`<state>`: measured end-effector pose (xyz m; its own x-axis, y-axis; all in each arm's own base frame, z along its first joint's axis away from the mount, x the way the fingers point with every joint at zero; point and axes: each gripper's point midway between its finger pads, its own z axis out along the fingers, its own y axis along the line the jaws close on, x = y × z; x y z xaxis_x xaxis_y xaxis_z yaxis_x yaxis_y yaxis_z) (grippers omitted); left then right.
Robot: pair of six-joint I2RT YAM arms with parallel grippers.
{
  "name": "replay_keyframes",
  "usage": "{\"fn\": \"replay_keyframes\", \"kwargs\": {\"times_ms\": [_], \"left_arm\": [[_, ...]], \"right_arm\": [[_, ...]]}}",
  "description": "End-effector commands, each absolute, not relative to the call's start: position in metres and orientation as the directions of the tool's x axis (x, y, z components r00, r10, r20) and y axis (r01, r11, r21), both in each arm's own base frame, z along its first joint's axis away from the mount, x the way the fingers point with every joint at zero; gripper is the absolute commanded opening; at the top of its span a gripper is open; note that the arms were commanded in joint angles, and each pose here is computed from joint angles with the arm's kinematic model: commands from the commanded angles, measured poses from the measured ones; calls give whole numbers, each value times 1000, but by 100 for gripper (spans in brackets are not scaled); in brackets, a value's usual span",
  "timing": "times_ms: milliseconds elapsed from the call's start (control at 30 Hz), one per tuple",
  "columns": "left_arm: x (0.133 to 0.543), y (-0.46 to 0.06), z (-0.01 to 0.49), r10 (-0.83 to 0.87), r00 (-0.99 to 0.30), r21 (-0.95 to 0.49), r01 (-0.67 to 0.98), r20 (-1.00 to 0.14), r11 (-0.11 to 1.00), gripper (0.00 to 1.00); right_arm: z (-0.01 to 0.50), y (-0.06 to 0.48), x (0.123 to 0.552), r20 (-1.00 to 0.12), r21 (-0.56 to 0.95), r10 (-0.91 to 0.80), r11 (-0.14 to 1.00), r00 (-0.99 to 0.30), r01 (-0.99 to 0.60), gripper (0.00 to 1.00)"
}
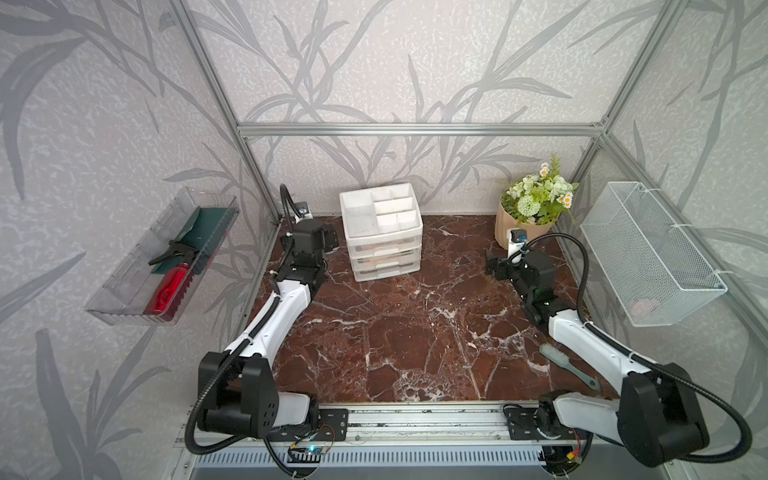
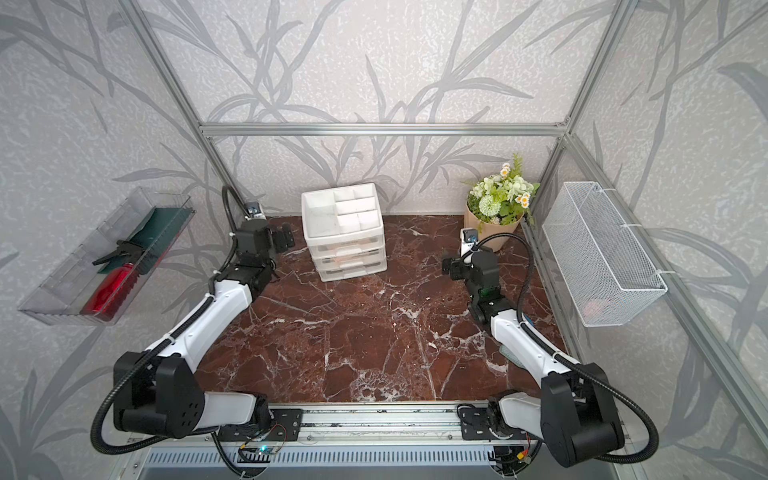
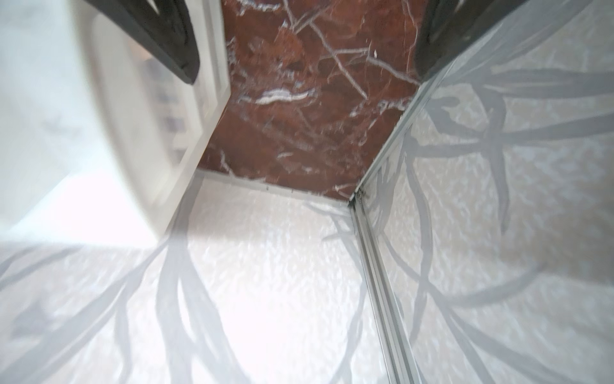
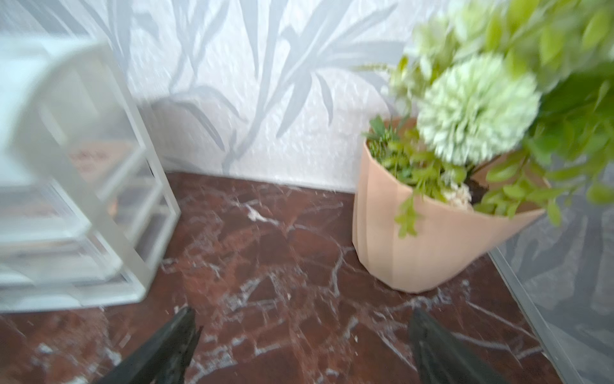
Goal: Take the postcards out of the drawer
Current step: Adjust the storage box at the center of the board.
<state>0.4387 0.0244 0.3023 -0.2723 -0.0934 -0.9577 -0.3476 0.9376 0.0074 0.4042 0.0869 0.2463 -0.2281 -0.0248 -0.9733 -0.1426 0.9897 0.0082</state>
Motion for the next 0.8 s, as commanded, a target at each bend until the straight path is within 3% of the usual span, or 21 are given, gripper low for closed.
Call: {"fn": "replay_keyframes", "kwargs": {"times_ms": [0, 100, 267, 467, 600, 767], "left_arm": [[426, 17, 302, -101, -412, 47, -334, -906, 941, 99], [436, 10, 331, -71, -414, 57, -288, -907, 956, 99], [462, -29, 349, 45, -450, 78, -55, -892, 995, 99], [502, -41, 347, 113, -484, 117, 22, -868, 993, 99], [532, -61, 333, 182, -512, 128, 138, -840, 982, 79], [554, -77, 316, 249, -539, 134, 244, -805, 960, 69]], "right_arm": [[236, 115, 387, -920, 116, 24, 970, -391, -213, 90], [252, 141, 384, -914, 142, 23, 953, -405, -269, 82], [254, 169, 383, -878, 217, 48, 927, -476, -307, 71], [251, 193, 372, -857, 258, 50, 903, -513, -344, 70], [250, 201, 362, -847, 270, 44, 894, -530, -357, 70], [249, 200, 354, -841, 265, 35, 896, -540, -355, 70]]}}
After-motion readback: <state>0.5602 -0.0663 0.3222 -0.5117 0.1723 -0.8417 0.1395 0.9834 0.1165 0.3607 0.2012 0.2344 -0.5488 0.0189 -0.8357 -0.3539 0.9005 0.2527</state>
